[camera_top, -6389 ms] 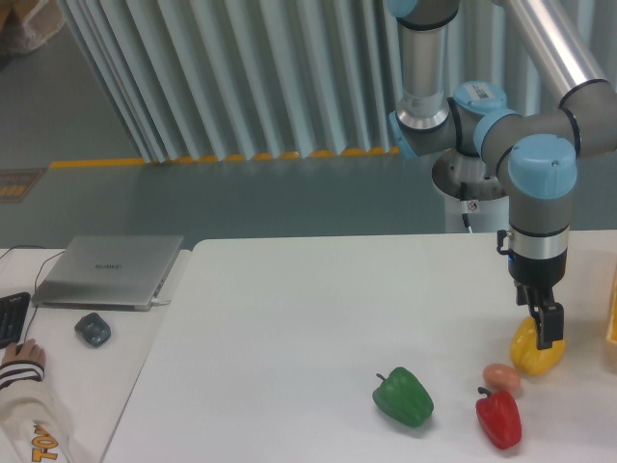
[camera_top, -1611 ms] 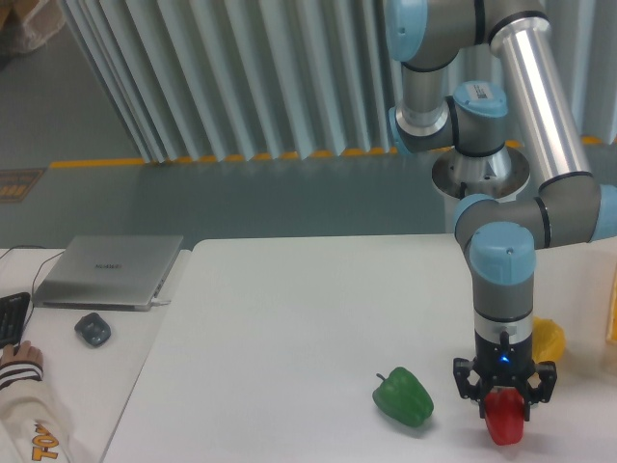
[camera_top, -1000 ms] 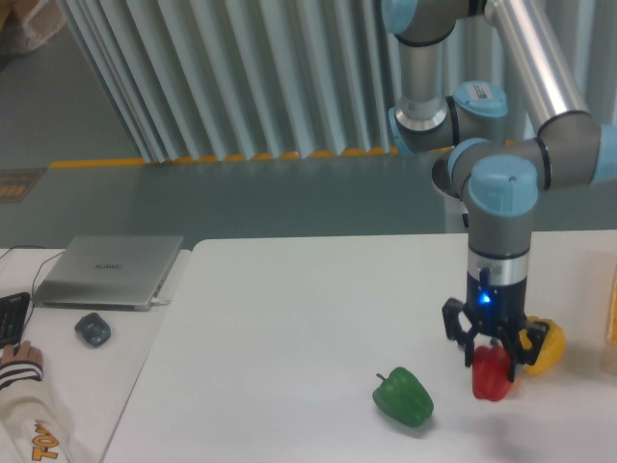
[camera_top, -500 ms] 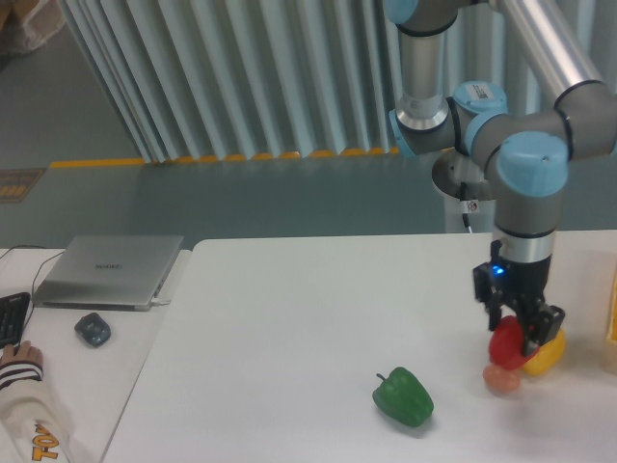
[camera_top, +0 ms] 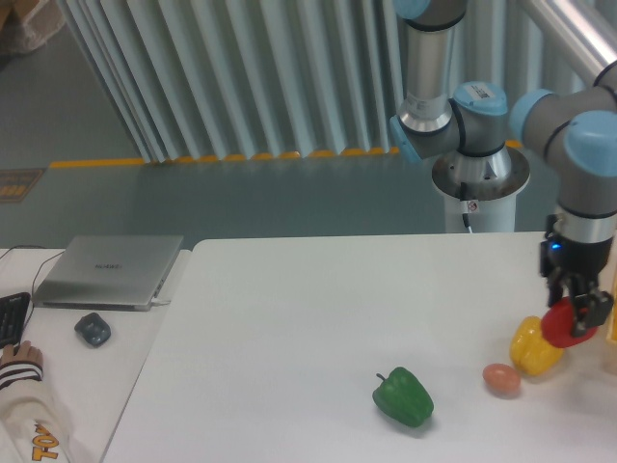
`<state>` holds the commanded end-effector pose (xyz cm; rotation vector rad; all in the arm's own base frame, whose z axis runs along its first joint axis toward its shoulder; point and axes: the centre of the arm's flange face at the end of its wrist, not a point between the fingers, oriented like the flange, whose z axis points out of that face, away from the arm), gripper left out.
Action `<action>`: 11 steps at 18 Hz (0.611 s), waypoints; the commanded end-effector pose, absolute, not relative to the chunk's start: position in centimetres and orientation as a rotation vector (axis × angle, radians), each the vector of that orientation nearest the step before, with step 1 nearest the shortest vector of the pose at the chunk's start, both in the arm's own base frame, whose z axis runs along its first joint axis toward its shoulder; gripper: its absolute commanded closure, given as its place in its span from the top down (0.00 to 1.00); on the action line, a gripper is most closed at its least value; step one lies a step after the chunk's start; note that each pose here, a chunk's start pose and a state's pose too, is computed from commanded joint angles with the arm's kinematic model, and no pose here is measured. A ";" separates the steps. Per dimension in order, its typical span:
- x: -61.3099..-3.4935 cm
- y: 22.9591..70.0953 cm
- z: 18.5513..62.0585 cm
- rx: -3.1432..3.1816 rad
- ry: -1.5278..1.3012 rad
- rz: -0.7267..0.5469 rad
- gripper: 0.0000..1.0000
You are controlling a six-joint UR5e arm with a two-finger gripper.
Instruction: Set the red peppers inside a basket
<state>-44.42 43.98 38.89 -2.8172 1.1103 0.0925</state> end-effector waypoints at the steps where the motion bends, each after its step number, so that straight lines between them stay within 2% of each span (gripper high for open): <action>1: -45.0 43.4 38.9 -2.805 1.148 0.097 0.42; 7: -48.1 39.7 38.8 -2.817 1.469 0.129 0.41; 11: -49.8 37.9 38.3 -2.837 1.449 0.130 0.41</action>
